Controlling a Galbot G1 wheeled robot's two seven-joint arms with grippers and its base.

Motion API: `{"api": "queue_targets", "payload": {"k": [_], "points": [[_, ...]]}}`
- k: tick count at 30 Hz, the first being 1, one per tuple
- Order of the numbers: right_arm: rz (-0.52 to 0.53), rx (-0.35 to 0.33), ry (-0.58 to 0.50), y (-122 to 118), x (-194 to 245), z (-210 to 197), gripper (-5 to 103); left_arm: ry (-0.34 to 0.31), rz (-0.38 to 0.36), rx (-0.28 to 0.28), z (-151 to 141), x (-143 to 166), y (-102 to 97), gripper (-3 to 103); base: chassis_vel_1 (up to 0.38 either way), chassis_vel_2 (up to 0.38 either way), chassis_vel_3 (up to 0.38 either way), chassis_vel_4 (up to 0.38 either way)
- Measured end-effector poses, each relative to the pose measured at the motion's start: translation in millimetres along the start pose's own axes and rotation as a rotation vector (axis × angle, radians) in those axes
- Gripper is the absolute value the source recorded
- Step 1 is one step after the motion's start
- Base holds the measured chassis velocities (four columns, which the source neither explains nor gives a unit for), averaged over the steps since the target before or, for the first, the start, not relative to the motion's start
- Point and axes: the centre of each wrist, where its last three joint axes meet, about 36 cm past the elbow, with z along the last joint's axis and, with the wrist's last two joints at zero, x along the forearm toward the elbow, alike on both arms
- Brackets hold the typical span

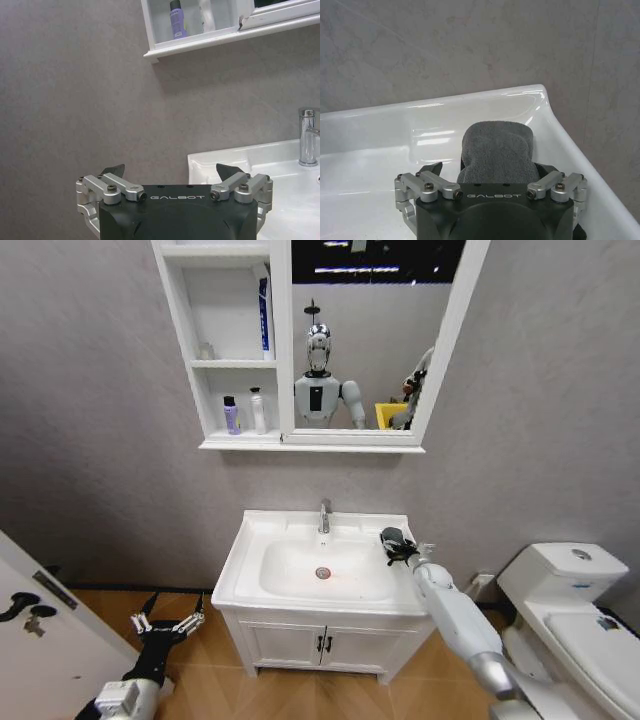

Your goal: Move facial cleanser and shampoo from washbasin to cabinet, then wipe washbasin with towel.

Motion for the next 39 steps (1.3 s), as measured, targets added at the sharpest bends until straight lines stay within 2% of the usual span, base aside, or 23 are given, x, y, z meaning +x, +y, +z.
{"api": "queue_targets", "payload": {"k": [2,4,5,7,8,10,12,13,15,18,19,22,23,26,31,34,35,37,38,39], "points": [[0.001,-0.001,0.003,0,-1,1,95,0.000,0.000,0.000,0,0,0.0,100,0.000,0.000,0.000,0.000],[0.004,0.007,0.005,0,-1,2,85,0.000,0.000,0.000,0,0,0.0,100,0.000,0.000,0.000,0.000],[0.004,0.007,0.005,0,-1,2,85,0.000,0.000,0.000,0,0,0.0,100,0.000,0.000,0.000,0.000],[0.008,0.019,0.000,0,0,2,74,0.000,0.000,0.000,0,0,0.0,100,0.000,0.000,0.000,0.000],[0.008,0.019,0.000,0,0,2,74,0.000,0.000,0.000,0,0,0.0,100,0.000,0.000,0.000,0.000],[0.016,0.028,-0.005,1,1,1,63,0.000,0.000,0.000,0,0,0.0,100,0.000,0.000,0.000,0.000],[0.019,0.033,-0.006,1,3,-1,63,0.000,0.000,0.000,0,0,0.0,100,0.000,0.000,0.000,0.000],[0.021,0.038,-0.007,2,4,-2,52,0.000,0.000,0.000,0,0,0.0,100,0.000,0.000,0.000,0.000],[0.024,0.044,-0.007,2,5,-3,52,0.000,0.000,0.000,0,0,0.0,100,0.000,0.000,0.000,0.000],[0.030,0.056,-0.003,1,5,-2,36,0.000,0.000,0.000,0,0,0.0,100,0.000,0.000,0.000,0.000],[0.030,0.056,-0.003,1,5,-2,36,0.000,0.000,0.000,0,0,0.0,100,0.000,0.000,0.000,0.000],[0.030,0.061,0.000,1,5,-2,20,0.000,0.000,0.000,0,0,0.0,100,0.000,0.000,0.000,0.000],[0.030,0.061,0.000,1,5,-2,20,0.000,0.000,0.000,0,0,0.0,100,0.000,0.000,0.000,0.000],[-0.001,0.053,-0.032,7,10,-9,7,0.000,0.000,0.000,0,0,0.0,100,0.000,0.000,0.000,0.000],[-0.042,0.039,-0.090,29,15,-35,6,0.000,0.000,0.000,0,0,0.0,100,0.000,0.000,0.000,0.000],[-0.084,0.015,-0.123,55,34,-73,6,0.000,0.000,0.000,0,0,0.0,100,0.000,0.000,0.000,0.000],[-0.084,0.015,-0.123,55,34,-73,6,0.000,0.000,0.000,0,0,0.0,100,0.000,0.000,0.000,0.000],[-0.105,-0.023,-0.092,76,49,-86,6,0.000,0.000,0.000,0,0,0.0,100,0.000,0.000,0.000,0.000],[-0.105,-0.023,-0.092,76,49,-86,6,0.000,0.000,0.000,0,0,0.0,100,0.000,0.000,0.000,0.000],[-0.113,-0.033,-0.068,86,55,-86,6,0.001,0.000,0.000,0,0,0.0,100,0.000,0.000,0.000,0.000]]}}
